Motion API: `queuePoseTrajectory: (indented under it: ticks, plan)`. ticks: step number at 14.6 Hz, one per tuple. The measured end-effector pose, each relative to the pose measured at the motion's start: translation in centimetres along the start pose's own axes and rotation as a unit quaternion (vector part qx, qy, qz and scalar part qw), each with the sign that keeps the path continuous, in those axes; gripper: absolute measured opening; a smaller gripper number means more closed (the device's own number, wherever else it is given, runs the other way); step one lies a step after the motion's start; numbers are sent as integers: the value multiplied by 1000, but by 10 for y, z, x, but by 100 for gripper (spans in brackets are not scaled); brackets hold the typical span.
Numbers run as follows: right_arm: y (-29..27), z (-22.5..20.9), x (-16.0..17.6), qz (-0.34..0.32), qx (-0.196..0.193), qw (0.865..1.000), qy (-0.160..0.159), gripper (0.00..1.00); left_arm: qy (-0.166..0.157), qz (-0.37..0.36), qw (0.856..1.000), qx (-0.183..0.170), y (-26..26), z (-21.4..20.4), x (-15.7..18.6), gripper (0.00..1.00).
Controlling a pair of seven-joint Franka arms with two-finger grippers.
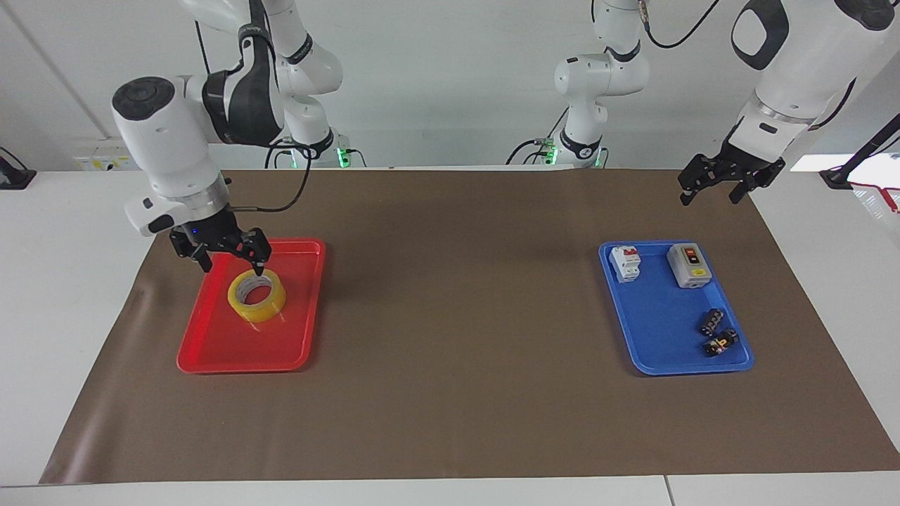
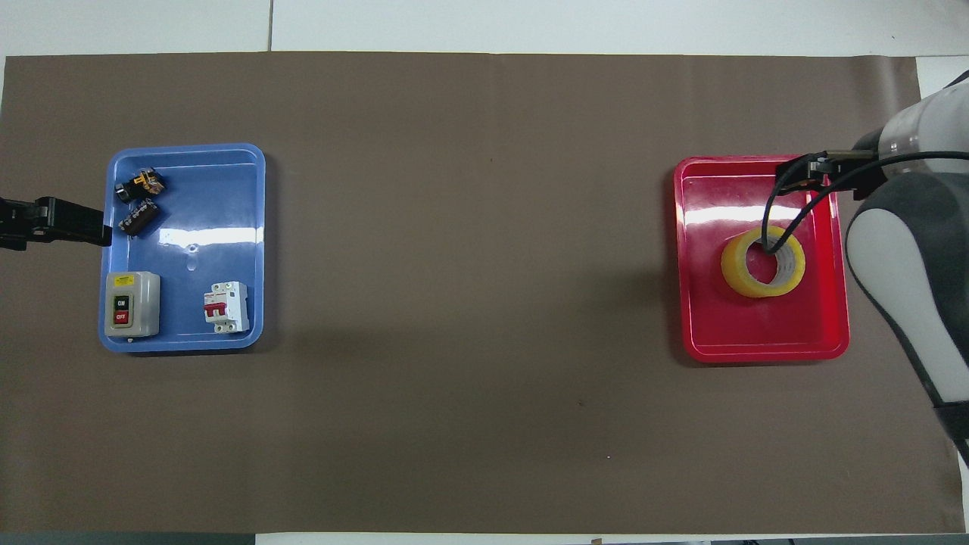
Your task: Place and move tape with both arms
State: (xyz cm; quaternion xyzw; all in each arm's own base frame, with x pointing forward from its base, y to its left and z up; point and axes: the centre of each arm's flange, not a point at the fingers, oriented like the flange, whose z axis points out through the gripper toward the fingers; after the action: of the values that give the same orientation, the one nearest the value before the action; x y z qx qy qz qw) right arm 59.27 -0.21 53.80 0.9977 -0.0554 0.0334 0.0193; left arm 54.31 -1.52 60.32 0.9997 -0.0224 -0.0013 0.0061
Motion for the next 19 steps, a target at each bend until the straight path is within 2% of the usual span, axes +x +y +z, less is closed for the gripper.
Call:
queuePoseTrajectory:
  ticks: [3, 8, 13, 19]
  plan:
    - [27, -64, -24, 21, -3, 999, -24, 100, 0, 0, 1000, 0, 0, 0, 0, 100]
    - [40, -120, -54, 30, -3, 999, -41, 100, 0, 0, 1000, 0, 0, 0, 0, 100]
    - [27, -120, -55, 19, -5, 998, -56, 100, 0, 0, 1000, 0, 0, 0, 0, 100]
    - [6, -123, -57, 0, -5, 998, -55, 100, 0, 0, 1000, 0, 0, 0, 0, 100]
